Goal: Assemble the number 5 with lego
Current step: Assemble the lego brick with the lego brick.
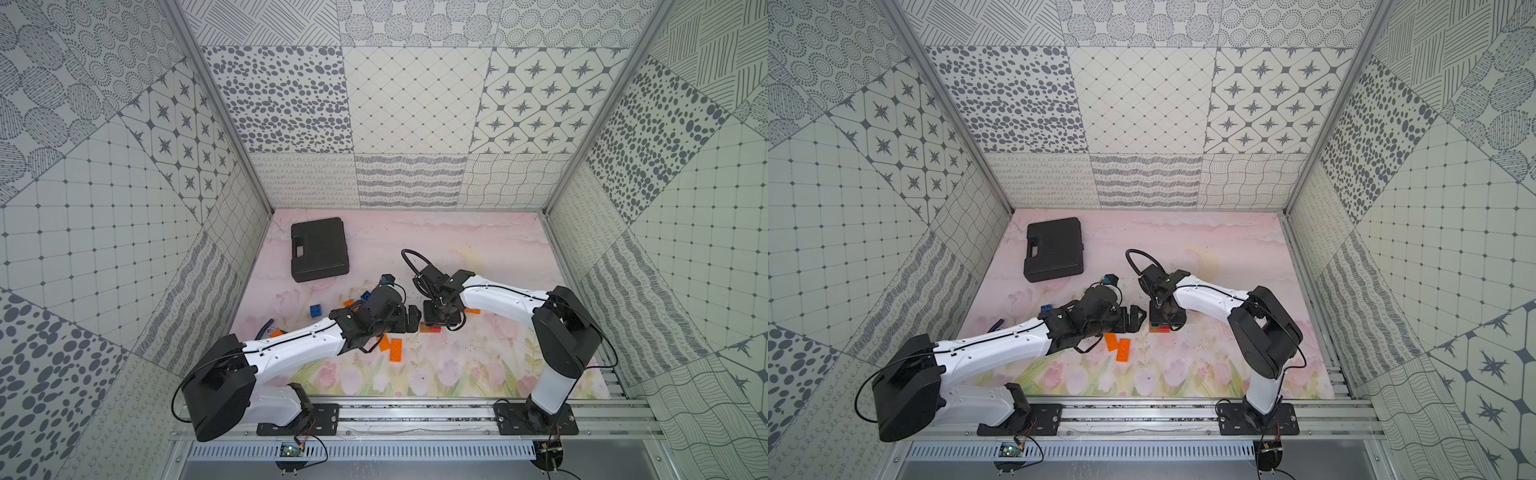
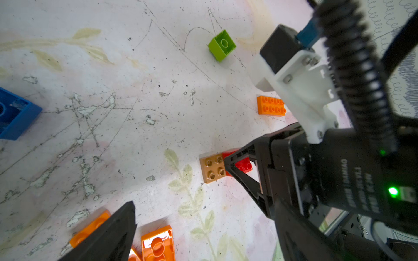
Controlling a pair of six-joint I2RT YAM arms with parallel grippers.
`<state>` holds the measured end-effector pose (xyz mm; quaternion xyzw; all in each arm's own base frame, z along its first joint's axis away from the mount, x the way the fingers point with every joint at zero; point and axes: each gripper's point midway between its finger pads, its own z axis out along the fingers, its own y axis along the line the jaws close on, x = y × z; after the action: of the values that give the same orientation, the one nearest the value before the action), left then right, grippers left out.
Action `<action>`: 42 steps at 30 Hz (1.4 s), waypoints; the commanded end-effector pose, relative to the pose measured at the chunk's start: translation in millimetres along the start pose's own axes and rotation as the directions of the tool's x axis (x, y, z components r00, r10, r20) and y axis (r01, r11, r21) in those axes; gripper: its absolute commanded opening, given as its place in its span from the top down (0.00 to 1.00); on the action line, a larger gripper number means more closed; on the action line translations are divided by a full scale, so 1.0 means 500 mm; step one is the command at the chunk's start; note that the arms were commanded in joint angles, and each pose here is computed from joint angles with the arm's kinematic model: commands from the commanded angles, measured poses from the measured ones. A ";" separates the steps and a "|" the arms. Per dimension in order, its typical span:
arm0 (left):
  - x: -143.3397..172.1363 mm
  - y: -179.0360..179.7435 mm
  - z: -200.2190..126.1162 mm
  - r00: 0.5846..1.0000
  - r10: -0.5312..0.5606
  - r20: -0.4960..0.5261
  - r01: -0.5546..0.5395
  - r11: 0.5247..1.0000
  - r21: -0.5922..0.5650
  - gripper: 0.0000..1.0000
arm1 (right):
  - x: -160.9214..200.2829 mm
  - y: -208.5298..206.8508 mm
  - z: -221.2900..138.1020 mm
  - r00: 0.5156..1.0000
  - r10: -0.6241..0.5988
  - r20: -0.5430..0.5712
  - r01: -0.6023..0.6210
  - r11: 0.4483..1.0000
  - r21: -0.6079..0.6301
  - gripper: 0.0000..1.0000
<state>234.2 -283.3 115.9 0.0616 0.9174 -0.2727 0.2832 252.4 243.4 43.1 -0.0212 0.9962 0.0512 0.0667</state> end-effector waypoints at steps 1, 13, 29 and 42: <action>-0.008 -0.020 0.002 1.000 0.017 0.014 -0.018 0.999 0.036 0.01 | 0.004 -0.005 -0.005 1.000 0.011 0.010 -0.011 1.000 0.013 0.59; -0.004 -0.010 -0.002 1.000 0.010 0.016 -0.011 1.000 0.026 0.01 | 0.061 -0.059 0.084 0.995 0.008 -0.104 0.006 0.991 0.135 0.68; -0.017 -0.007 -0.021 0.997 0.023 0.067 -0.025 0.999 0.027 0.01 | 0.039 -0.061 0.055 0.999 -0.003 -0.054 0.010 0.991 0.133 0.68; -0.018 -0.006 -0.027 0.998 0.010 0.069 -0.012 1.000 0.029 0.01 | 0.035 -0.069 0.066 0.998 0.008 -0.063 -0.001 0.994 0.106 0.68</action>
<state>230.6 -274.6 124.0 0.0577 0.9110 -0.2791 0.2981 255.1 237.2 39.8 -0.0179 0.9959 0.0503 0.0735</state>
